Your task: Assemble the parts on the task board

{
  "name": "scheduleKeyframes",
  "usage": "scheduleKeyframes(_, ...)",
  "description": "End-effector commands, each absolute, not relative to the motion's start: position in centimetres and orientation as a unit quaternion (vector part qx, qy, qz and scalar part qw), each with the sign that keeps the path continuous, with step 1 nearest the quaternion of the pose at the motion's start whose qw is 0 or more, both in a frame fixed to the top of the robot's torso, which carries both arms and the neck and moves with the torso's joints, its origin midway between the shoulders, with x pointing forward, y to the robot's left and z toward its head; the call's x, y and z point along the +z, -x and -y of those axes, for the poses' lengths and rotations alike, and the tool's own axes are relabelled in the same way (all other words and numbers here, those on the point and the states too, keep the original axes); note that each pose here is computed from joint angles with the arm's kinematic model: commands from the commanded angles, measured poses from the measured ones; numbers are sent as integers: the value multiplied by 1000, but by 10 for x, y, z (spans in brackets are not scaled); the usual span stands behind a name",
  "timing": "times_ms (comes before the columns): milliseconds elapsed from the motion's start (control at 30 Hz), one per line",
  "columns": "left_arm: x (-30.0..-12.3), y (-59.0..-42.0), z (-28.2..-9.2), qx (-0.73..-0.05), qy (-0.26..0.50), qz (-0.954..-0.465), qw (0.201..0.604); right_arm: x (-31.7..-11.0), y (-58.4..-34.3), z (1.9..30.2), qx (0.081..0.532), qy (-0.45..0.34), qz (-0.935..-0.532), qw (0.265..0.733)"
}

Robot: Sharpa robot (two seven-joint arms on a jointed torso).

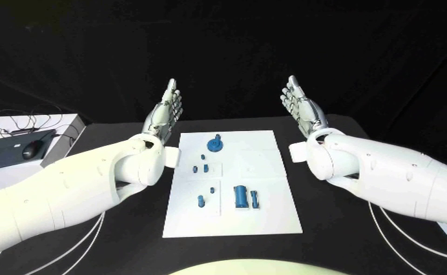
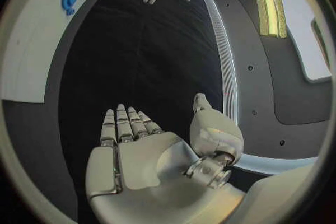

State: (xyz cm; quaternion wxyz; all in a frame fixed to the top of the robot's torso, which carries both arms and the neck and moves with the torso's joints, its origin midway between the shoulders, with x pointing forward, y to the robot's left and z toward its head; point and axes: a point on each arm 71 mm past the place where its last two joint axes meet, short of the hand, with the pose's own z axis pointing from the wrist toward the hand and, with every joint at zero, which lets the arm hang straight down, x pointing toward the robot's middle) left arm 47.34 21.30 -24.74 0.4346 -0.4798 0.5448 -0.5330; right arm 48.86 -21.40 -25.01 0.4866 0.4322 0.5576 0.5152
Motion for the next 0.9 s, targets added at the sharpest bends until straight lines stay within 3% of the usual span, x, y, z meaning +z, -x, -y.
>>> scheduleKeyframes(33,-235,-470,-208,-511,501,-505,482,-240,-479,209,500,-476,-519,504)
scheduleKeyframes(267,-225,-462,-193,-507,498,-502,493,-226,-463,194,506,-496,-503,494)
scheduleKeyframes(900,-224,-462,-192,-507,498,-502,493,-224,-462,192,507,-498,-502,493)
